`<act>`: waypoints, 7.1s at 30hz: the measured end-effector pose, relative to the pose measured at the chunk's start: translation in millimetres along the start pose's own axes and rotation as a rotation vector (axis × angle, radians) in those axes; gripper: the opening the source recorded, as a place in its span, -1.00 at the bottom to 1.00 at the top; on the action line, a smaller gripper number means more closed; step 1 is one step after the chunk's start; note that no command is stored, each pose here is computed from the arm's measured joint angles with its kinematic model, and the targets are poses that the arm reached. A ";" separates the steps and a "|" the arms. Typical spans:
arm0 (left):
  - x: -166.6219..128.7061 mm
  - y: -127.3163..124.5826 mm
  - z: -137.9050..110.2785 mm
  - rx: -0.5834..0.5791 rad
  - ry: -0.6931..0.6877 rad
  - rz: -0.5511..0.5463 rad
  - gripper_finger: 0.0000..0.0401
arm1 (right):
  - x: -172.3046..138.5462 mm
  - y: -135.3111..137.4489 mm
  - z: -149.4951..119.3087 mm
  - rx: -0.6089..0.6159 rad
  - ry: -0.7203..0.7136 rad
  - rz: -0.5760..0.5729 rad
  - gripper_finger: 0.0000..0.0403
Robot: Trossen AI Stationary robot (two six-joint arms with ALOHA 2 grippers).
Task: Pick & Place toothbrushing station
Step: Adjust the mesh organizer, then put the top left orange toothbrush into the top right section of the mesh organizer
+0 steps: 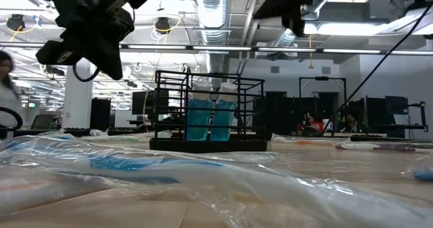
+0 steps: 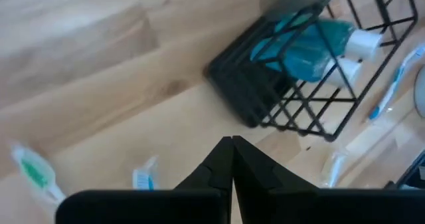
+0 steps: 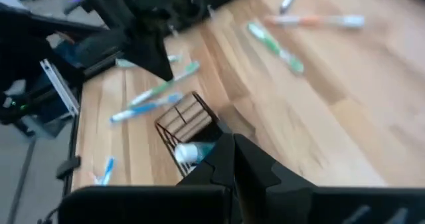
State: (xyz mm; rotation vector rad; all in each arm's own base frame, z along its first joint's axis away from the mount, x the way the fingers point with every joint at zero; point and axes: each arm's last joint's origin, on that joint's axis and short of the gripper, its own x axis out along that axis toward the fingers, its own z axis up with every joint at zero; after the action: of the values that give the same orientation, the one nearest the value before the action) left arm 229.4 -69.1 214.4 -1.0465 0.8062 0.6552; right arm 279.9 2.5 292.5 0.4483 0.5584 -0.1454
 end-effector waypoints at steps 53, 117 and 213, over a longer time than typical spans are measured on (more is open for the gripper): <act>67.3 12.8 24.5 -0.061 0.065 -0.108 -1.00 | 91.1 -80.2 -65.2 0.317 0.142 0.037 -1.00; 42.3 42.6 81.1 -0.010 -0.006 -0.021 -1.00 | 46.3 -73.0 -43.6 0.266 0.067 0.019 -1.00; 73.7 149.5 177.2 0.423 0.193 0.443 -0.59 | -7.8 -53.4 26.5 0.399 -0.136 0.002 -1.00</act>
State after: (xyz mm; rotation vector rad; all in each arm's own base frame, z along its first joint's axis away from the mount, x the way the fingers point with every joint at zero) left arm 197.4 156.5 129.1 -0.5498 1.3027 0.7191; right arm 272.5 -57.0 296.9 0.8200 0.3937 -0.2851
